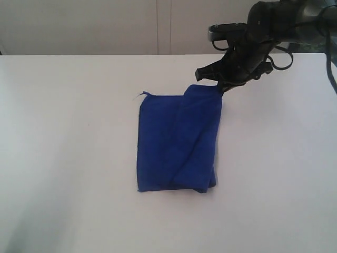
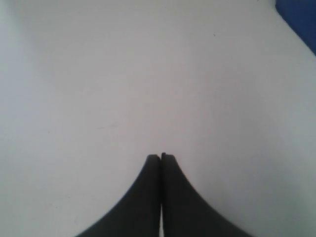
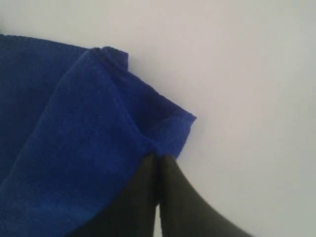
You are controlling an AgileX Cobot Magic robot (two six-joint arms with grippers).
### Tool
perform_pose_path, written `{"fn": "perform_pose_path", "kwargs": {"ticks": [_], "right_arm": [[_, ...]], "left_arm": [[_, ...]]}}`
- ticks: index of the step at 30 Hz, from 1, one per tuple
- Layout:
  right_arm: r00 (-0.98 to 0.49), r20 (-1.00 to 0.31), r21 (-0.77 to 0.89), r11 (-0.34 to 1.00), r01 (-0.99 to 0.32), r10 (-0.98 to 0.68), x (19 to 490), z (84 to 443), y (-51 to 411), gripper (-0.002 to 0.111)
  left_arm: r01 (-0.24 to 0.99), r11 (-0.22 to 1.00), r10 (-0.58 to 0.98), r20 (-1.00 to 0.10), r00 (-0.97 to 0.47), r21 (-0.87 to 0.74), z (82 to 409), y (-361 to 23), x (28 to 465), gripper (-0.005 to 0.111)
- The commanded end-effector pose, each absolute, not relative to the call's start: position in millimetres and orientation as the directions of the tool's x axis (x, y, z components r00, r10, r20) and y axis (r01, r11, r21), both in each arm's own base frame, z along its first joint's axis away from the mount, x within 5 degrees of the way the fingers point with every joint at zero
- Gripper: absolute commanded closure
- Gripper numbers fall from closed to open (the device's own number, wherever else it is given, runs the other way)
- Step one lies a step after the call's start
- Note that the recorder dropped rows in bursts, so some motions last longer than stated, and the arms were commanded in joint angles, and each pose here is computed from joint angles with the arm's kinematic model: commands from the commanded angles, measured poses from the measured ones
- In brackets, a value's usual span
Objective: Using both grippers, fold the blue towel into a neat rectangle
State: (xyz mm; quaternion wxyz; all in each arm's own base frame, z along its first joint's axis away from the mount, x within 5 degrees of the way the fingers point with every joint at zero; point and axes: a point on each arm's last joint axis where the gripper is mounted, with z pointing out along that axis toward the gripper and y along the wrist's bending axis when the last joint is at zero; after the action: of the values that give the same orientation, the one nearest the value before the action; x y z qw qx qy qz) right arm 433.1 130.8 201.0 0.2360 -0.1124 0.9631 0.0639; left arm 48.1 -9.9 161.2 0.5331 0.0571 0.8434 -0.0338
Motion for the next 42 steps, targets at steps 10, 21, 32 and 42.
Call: {"fn": "perform_pose_path", "kwargs": {"ticks": [10, 21, 32, 42], "right_arm": [[-0.875, -0.458, 0.112, 0.966, -0.231, -0.156, 431, 206, 131, 0.108], [-0.881, -0.446, 0.112, 0.966, -0.231, -0.159, 430, 205, 130, 0.108], [-0.891, -0.424, 0.115, 0.966, -0.231, -0.163, 427, 206, 130, 0.108], [-0.896, -0.428, 0.218, 0.95, -0.226, -0.115, 426, 225, 130, 0.108]], "left_arm": [[0.038, 0.998, 0.041, -0.999, -0.014, 0.041, 197, -3, 58, 0.107], [0.047, 0.981, -0.18, -0.977, -0.115, -0.186, 193, -5, 58, 0.107], [0.063, 0.979, -0.138, -0.856, -0.498, -0.194, 260, -14, 94, 0.107], [0.132, 0.979, 0.007, -0.617, -0.787, -0.156, 274, -22, 203, 0.107]]}}
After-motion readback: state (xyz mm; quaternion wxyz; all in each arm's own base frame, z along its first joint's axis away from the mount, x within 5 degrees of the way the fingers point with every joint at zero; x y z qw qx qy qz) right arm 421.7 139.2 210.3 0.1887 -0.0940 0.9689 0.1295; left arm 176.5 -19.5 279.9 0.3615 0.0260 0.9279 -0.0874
